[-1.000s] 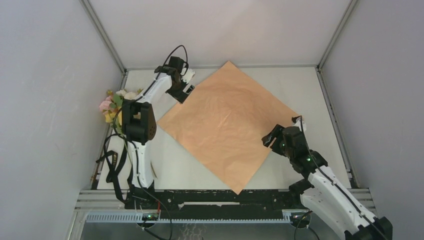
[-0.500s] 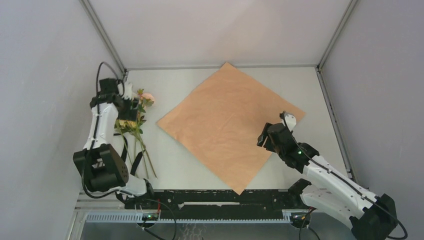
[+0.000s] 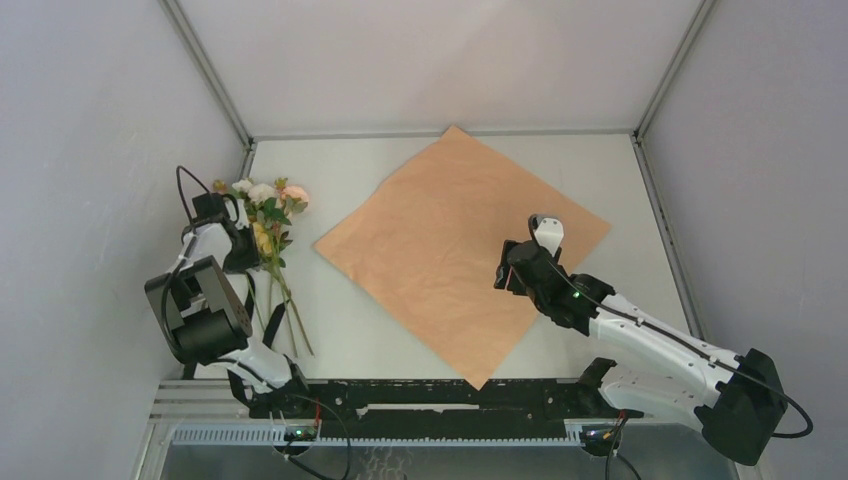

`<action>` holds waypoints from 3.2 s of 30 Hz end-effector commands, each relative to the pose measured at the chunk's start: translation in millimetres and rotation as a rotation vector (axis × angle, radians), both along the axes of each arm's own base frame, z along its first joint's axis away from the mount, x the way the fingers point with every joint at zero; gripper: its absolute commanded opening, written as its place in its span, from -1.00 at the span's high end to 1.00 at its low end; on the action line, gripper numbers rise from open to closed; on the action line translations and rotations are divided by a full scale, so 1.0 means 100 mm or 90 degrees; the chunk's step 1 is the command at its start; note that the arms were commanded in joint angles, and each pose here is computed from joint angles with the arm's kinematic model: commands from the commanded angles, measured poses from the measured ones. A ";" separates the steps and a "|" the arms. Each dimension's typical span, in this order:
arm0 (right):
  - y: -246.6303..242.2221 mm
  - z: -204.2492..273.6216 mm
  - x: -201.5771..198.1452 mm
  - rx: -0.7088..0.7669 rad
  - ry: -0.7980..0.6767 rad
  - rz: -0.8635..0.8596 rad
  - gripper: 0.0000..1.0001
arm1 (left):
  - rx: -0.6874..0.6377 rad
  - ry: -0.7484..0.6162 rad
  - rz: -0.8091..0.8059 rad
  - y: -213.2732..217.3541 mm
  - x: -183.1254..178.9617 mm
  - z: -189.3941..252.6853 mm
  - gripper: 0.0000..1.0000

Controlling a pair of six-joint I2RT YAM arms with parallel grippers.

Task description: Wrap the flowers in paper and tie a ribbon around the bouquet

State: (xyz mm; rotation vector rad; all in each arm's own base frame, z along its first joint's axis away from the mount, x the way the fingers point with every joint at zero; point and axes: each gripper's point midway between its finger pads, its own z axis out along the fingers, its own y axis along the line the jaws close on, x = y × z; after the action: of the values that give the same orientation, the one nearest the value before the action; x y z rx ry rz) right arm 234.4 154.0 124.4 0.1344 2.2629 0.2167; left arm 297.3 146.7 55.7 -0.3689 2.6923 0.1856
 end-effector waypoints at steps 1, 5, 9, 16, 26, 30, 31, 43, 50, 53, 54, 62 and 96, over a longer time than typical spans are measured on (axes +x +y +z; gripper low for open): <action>0.05 0.23 0.08 0.016 -0.043 -0.002 -0.44 | 0.027 -0.044 0.040 0.16 0.12 0.05 0.21; 0.06 0.19 0.08 0.009 -0.037 0.001 -0.43 | 0.051 -0.051 0.058 0.29 0.11 0.09 0.20; 0.10 0.16 0.08 0.009 -0.032 0.012 -0.43 | 0.051 -0.031 0.073 0.40 0.11 0.00 0.23; 0.08 0.17 0.07 0.005 -0.034 0.012 -0.43 | 0.024 -0.014 0.067 0.37 0.15 -0.13 0.38; 0.05 0.21 0.05 0.005 -0.040 0.008 -0.43 | 0.013 -0.110 0.093 0.35 0.05 0.35 1.00; 0.08 0.30 0.06 0.009 -0.060 0.031 -0.44 | 0.043 -0.221 0.095 0.32 0.01 0.96 1.00; 0.11 0.34 0.07 0.013 -0.069 0.045 -0.45 | 0.052 -0.250 0.095 0.31 0.01 1.13 1.00; 1.45 1.71 -0.12 0.202 -0.309 0.488 -0.58 | -0.194 -0.600 -0.340 -1.85 0.05 3.19 1.00; 2.45 2.54 -0.29 0.339 -0.408 0.654 -0.99 | -0.432 -0.622 -0.453 -2.90 -0.17 3.53 1.00; 2.66 2.61 -0.18 0.382 -0.412 0.640 -0.99 | -0.467 -0.612 -0.449 -3.05 -0.15 3.47 1.00; 2.71 2.60 -0.11 0.390 -0.410 0.622 -0.99 | -0.481 -0.608 -0.449 -3.09 -0.15 3.44 1.00; 3.09 2.19 0.33 0.390 -0.346 0.552 -0.84 | -0.549 -0.577 -0.476 -3.40 -0.23 3.34 1.00; 0.95 0.01 1.20 0.106 0.086 0.225 1.00 | -0.027 -0.279 -0.139 -1.37 0.48 1.30 -0.81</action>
State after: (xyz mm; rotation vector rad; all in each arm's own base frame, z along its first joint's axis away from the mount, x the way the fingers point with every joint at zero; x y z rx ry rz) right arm 352.6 277.0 156.5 -0.1778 2.2130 0.7467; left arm 345.7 -78.1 220.6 0.0486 2.1770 -0.3665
